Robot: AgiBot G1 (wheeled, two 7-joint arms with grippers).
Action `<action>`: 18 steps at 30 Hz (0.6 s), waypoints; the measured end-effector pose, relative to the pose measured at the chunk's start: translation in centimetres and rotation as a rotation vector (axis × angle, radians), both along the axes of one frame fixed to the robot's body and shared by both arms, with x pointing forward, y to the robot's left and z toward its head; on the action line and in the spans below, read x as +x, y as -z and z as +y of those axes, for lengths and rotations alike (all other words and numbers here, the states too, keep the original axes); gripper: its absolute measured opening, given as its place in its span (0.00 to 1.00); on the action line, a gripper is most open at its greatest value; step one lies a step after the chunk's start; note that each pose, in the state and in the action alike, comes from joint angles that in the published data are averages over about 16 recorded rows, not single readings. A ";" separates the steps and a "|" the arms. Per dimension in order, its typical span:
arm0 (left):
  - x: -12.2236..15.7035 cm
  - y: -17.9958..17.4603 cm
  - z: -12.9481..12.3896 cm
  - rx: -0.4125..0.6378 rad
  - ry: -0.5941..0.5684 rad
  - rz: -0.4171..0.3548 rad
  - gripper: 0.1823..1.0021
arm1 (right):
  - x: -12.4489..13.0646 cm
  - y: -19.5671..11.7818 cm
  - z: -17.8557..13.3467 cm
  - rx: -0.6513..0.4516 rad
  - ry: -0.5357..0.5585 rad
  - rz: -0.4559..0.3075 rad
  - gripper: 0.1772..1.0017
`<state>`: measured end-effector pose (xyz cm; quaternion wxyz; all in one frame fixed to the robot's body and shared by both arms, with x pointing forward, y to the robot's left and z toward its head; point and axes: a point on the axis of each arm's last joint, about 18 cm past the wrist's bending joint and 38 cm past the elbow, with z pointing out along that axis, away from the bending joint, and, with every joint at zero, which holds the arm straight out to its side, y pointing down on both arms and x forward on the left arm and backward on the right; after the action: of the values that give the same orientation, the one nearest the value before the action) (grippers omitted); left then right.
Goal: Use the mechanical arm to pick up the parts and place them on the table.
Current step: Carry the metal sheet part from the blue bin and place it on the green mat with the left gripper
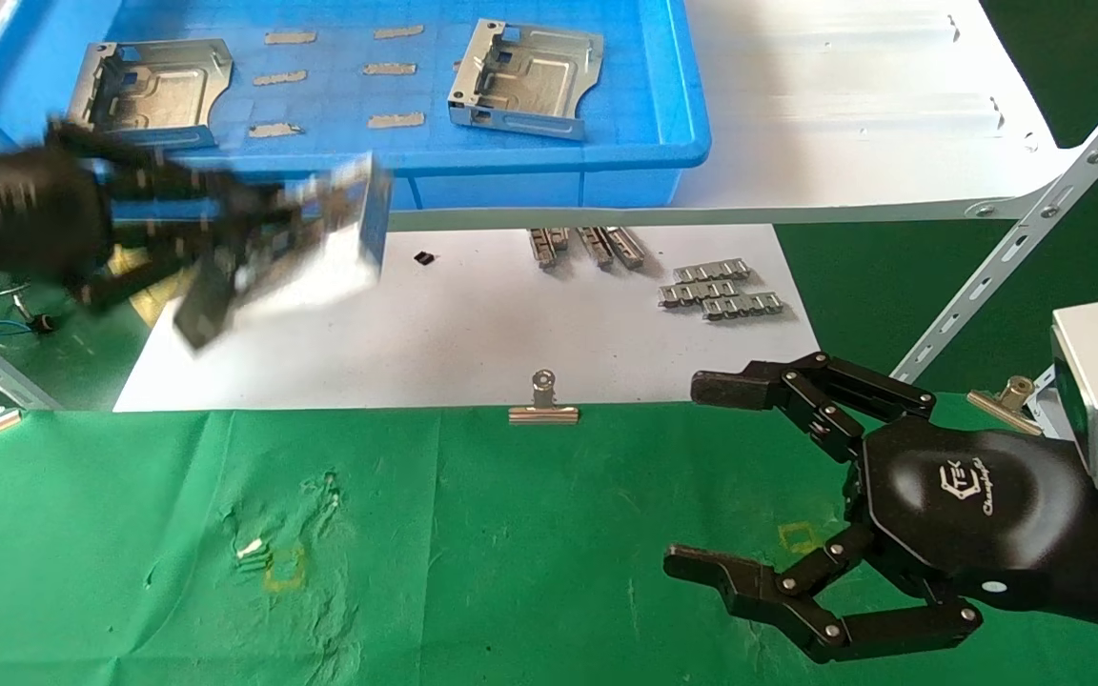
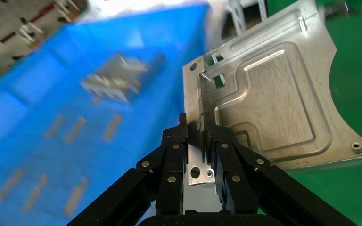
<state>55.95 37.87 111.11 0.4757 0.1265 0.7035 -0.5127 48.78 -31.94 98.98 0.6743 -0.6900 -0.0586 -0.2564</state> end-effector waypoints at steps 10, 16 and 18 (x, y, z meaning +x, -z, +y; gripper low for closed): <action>1.6 5.7 1.0 0.196 -0.054 0.045 0.07 | 0.0 0.0 0.0 0.000 0.000 0.000 1.00; 3.2 8.8 1.2 0.333 -0.075 0.067 0.07 | 0.0 0.0 0.0 0.000 0.000 0.000 1.00; 3.7 9.8 1.2 0.379 -0.077 0.070 0.07 | 0.0 0.0 0.0 0.000 0.000 0.000 1.00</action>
<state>59.67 39.09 101.29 0.4378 0.1692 0.8078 -0.3566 48.78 -31.94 98.98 0.6743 -0.6900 -0.0586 -0.2564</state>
